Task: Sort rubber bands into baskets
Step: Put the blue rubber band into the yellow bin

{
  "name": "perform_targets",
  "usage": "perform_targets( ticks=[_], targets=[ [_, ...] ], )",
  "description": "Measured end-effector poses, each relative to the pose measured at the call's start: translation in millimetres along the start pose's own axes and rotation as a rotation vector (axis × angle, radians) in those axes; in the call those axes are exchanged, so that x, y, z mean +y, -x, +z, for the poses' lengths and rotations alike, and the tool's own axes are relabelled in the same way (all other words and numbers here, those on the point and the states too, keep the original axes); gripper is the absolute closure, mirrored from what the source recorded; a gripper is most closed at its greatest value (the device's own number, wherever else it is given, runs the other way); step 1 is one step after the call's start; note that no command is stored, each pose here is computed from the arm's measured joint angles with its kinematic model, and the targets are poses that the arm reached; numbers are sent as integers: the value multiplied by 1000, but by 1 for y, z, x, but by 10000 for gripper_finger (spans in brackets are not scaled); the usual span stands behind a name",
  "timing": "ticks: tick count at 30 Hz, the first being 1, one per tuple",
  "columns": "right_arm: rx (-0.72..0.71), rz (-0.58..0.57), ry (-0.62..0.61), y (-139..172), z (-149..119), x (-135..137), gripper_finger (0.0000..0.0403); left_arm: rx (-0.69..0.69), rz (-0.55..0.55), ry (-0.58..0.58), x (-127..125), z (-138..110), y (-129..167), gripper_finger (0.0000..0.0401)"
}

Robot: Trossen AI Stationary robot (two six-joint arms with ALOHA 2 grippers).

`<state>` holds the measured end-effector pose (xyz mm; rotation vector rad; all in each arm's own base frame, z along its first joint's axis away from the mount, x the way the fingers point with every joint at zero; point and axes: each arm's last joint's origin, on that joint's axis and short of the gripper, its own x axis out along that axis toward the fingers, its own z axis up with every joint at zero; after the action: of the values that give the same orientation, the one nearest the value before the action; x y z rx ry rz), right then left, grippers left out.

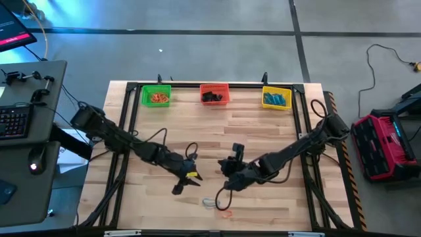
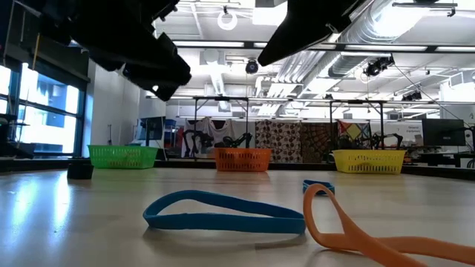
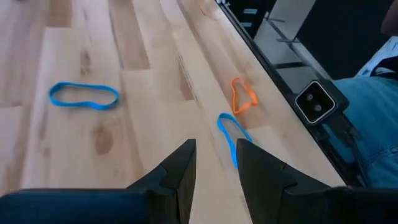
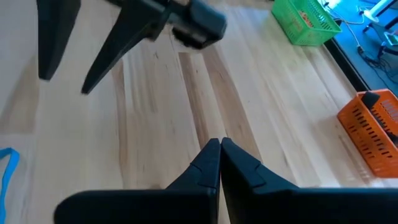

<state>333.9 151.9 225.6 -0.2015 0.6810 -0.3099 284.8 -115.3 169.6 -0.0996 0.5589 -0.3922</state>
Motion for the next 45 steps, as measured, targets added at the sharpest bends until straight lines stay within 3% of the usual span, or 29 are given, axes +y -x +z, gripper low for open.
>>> perform_targets(
  ticks=[9,18,33,38,45],
  targets=[
    [-10,0,-57,4,-1,5,403,60,-34,20,-15,-1,-32,292],
    [-7,2,-73,5,-2,5,403,153,26,-11,-23,-6,-68,250],
    [10,5,-60,5,-3,5,403,239,50,-33,-27,-29,-89,234],
    [10,6,-57,5,-3,5,403,244,56,-14,-27,-31,-95,257],
    [16,5,-46,5,-4,5,403,273,73,-87,-28,-22,-100,350]
  ],
)
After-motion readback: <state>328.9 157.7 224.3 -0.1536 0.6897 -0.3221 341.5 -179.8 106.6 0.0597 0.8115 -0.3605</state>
